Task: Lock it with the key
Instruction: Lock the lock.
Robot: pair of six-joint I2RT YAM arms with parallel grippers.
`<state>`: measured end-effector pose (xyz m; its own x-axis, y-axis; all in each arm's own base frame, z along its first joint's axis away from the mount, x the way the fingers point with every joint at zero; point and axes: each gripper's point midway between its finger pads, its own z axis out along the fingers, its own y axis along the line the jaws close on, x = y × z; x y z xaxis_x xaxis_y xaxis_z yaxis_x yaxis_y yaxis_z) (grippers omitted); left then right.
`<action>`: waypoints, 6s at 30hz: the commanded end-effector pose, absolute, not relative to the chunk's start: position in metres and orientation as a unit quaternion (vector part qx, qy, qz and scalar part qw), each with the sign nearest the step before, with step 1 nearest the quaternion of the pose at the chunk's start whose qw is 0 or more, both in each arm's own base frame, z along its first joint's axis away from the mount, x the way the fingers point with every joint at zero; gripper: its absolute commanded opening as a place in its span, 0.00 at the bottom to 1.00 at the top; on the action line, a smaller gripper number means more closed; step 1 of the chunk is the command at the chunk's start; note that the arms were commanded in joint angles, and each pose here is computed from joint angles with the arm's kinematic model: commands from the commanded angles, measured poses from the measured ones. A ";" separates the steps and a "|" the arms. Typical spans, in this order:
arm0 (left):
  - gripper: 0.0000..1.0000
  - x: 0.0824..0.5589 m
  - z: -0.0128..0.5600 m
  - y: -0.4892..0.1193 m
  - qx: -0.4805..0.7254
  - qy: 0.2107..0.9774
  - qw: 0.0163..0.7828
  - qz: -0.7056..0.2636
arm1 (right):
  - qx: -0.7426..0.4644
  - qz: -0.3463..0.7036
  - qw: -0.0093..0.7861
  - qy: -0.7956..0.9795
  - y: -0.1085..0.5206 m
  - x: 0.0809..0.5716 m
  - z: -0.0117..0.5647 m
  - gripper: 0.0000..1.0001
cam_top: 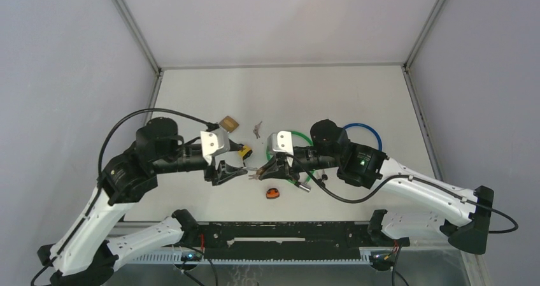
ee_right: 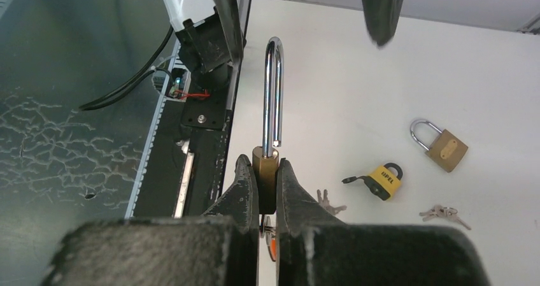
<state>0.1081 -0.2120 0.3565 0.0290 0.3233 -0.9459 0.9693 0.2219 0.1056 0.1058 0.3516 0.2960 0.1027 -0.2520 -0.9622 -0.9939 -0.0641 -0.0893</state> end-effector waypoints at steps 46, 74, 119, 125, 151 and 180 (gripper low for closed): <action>0.00 0.096 0.436 -0.243 0.426 0.512 0.589 -0.458 | -0.404 0.567 0.552 0.458 0.290 0.126 0.380 0.99; 0.00 0.088 0.438 -0.259 0.390 0.472 0.582 -0.536 | -0.403 0.583 0.560 0.428 0.314 0.095 0.431 0.73; 0.00 0.087 0.429 -0.265 0.411 0.467 0.574 -0.532 | -0.424 0.602 0.533 0.417 0.299 0.092 0.427 0.00; 0.25 0.086 0.418 -0.267 0.404 0.486 0.550 -0.546 | -0.419 0.586 0.547 0.426 0.293 0.097 0.427 0.00; 0.53 0.110 0.357 -0.303 0.392 0.517 0.512 -0.563 | -0.382 0.581 0.536 0.480 0.293 0.118 0.408 0.00; 0.00 0.109 0.340 -0.281 0.495 0.534 0.516 -0.452 | -0.503 0.475 0.481 0.538 0.286 0.121 0.348 0.68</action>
